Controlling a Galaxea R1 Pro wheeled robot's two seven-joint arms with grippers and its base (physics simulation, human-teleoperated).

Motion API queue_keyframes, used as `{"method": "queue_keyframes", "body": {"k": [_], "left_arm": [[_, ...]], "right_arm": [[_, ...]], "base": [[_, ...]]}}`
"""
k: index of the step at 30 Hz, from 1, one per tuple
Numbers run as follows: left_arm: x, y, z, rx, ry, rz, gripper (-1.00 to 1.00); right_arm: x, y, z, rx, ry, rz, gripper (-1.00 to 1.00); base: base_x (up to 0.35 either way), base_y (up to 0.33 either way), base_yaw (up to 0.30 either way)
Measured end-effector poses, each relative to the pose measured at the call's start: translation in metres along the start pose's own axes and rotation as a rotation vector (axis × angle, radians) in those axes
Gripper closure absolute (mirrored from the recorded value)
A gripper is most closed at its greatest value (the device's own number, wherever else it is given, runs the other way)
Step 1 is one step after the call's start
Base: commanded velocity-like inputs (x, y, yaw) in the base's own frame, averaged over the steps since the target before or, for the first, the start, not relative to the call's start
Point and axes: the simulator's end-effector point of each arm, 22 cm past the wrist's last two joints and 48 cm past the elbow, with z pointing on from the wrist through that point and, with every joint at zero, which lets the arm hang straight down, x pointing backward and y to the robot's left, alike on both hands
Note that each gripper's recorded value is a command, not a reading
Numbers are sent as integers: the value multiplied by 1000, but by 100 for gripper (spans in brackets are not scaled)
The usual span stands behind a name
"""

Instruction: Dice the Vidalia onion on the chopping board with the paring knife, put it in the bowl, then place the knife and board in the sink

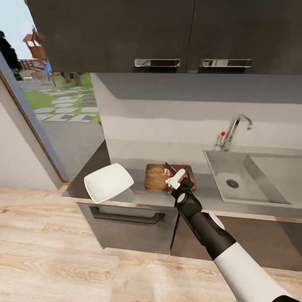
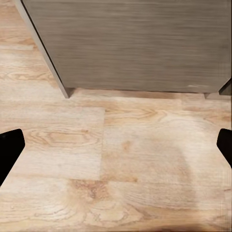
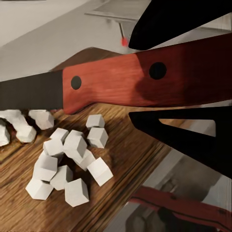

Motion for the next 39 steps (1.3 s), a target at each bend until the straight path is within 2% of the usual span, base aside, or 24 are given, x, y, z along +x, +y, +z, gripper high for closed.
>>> {"method": "queue_keyframes", "body": {"k": [10, 12, 13, 14, 16, 17, 19, 20, 21, 23, 26, 31, 39], "left_arm": [[1, 0, 0, 0, 1, 0, -100], [1, 0, 0, 0, 1, 0, -100], [1, 0, 0, 0, 1, 0, -100], [1, 0, 0, 0, 1, 0, -100], [1, 0, 0, 0, 2, 0, -100], [1, 0, 0, 0, 2, 0, -100], [1, 0, 0, 0, 2, 1, -100], [1, 0, 0, 0, 3, 1, -100], [1, 0, 0, 0, 3, 1, -100], [1, 0, 0, 0, 3, 1, -100], [1, 0, 0, 0, 3, 1, -100], [7, 1, -1, -4, 15, 4, -100], [8, -4, -1, -2, 16, -1, -100]], "right_arm": [[0, -1, 0, 0, -1, 4, 100], [-7, -9, -3, 14, -20, 16, 100], [-9, -22, -6, 34, -30, 41, 100], [-6, -48, -7, 70, -30, 99, 100], [22, -112, -11, 150, -4, 289, 100], [40, -136, -12, 169, 10, 391, 100], [56, -152, -13, 141, 2, 528, 100], [57, -153, -14, 108, -14, 575, 100], [56, -151, -14, 75, -29, 601, 100], [56, -149, -15, 44, -40, 625, 100], [63, -154, -15, 39, -38, 654, 100], [65, -155, -15, 43, -35, 660, 100], [65, -148, -16, 28, -11, 670, 100]], "base": [[0, 0, 0], [0, 0, 0], [0, 0, 0], [0, 0, 0], [0, 0, 0], [0, 0, 0], [0, 0, 0], [0, 0, 0], [0, 0, 0], [0, 0, 0], [0, 0, 0], [0, -79, 0], [0, -293, -151]]}}
